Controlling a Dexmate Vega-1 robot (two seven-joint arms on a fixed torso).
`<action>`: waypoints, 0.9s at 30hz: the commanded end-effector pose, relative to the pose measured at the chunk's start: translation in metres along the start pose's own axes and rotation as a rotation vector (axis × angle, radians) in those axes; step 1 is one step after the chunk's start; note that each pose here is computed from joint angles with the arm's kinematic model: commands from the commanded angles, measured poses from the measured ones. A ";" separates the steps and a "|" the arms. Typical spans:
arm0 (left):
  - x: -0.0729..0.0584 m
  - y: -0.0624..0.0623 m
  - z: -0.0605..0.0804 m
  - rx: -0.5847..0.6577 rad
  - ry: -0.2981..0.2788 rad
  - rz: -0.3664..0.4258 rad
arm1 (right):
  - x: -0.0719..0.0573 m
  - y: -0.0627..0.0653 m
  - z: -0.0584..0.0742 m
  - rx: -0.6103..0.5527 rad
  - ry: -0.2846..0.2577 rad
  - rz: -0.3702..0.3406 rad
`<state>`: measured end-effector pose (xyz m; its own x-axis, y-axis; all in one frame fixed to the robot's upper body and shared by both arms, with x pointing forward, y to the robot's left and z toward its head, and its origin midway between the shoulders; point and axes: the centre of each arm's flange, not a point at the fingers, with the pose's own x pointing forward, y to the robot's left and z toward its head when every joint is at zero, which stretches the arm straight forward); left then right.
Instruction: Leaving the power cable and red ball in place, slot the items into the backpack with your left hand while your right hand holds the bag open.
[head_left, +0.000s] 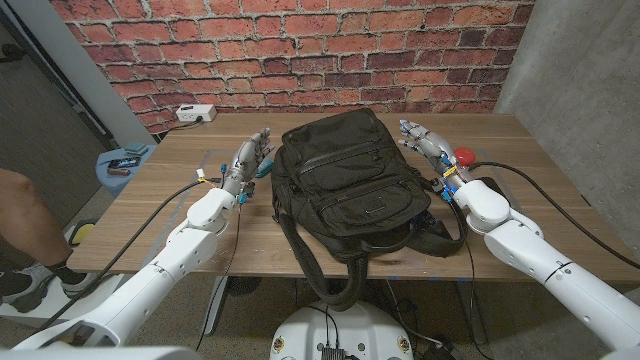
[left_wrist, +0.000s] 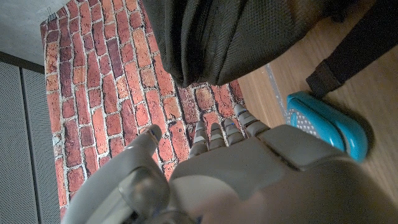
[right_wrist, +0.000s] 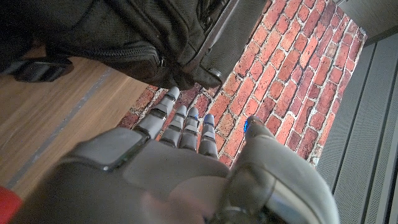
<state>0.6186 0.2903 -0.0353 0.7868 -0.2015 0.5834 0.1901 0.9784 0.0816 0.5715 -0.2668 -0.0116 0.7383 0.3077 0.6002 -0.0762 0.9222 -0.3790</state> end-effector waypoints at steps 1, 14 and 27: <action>-0.007 0.002 0.001 0.004 -0.002 0.002 | -0.011 0.001 0.012 -0.132 0.000 0.011; -0.010 0.006 0.001 0.003 -0.013 0.006 | -0.023 0.003 0.029 -0.310 0.014 0.004; -0.010 0.007 0.002 0.005 -0.012 -0.006 | -0.032 0.009 0.045 -0.467 -0.002 0.004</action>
<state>0.6115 0.2969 -0.0386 0.7792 -0.2017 0.5935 0.1888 0.9784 0.0846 0.5325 -0.2616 -0.0050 0.7456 0.3089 0.5905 0.1467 0.7883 -0.5976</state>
